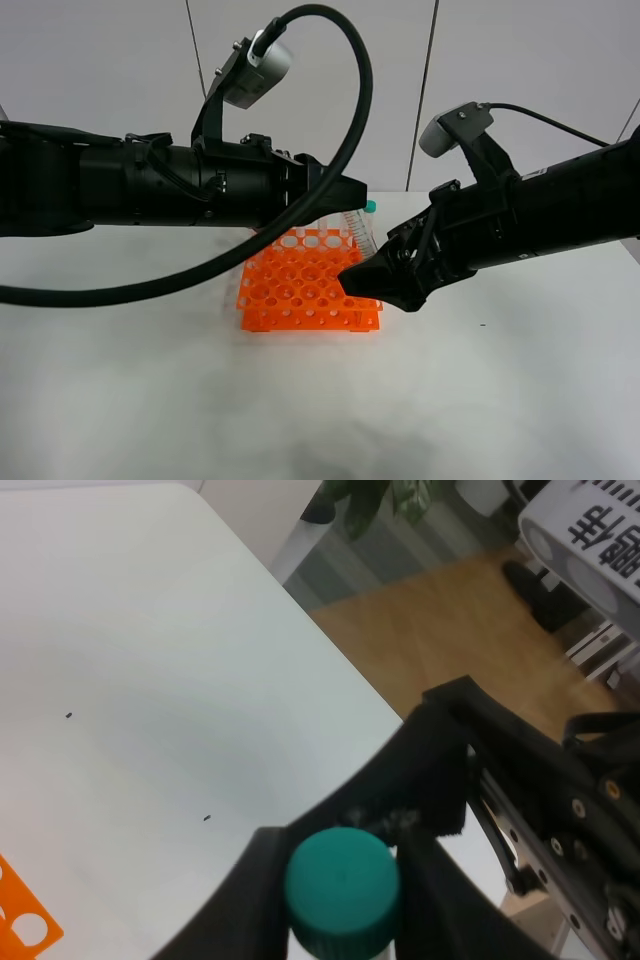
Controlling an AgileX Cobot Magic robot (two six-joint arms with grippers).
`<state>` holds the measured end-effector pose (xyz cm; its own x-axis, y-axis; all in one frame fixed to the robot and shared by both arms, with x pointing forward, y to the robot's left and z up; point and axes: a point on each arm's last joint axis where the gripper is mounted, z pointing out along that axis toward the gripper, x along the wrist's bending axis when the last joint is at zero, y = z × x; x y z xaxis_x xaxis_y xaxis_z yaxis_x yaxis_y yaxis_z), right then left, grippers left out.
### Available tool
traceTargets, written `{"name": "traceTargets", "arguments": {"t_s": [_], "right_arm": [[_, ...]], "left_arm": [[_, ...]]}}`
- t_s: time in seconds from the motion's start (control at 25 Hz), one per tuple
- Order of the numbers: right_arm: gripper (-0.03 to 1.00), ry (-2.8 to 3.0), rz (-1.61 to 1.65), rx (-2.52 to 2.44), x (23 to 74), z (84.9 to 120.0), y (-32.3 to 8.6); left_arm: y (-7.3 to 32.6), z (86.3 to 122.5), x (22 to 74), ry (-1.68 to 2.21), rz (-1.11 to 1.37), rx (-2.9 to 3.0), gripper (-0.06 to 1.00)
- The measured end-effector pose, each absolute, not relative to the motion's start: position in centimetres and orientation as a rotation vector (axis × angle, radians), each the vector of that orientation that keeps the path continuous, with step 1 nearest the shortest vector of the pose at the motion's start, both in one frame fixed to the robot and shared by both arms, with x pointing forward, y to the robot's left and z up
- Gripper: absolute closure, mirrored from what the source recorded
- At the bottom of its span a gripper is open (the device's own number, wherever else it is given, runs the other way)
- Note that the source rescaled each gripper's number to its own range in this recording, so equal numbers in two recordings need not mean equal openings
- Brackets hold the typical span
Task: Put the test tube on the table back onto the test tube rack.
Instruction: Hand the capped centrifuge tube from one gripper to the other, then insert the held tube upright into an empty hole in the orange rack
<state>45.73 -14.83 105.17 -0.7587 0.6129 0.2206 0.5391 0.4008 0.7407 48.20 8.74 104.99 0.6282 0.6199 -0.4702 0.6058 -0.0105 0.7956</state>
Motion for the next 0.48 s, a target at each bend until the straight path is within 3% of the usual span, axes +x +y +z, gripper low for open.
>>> {"name": "traceTargets", "arguments": {"t_s": [0.2, 0.48], "right_arm": [[-0.03, 2.657, 1.181, 1.064, 45.9, 109.0, -14.8], [-0.03, 2.525, 0.725, 1.233, 47.0, 113.0, -17.6]], "left_arm": [[8.7, 105.0, 48.2, 1.02, 0.017, 1.678, 0.94], [8.8, 105.0, 48.3, 1.027, 0.026, 1.677, 0.94]]}}
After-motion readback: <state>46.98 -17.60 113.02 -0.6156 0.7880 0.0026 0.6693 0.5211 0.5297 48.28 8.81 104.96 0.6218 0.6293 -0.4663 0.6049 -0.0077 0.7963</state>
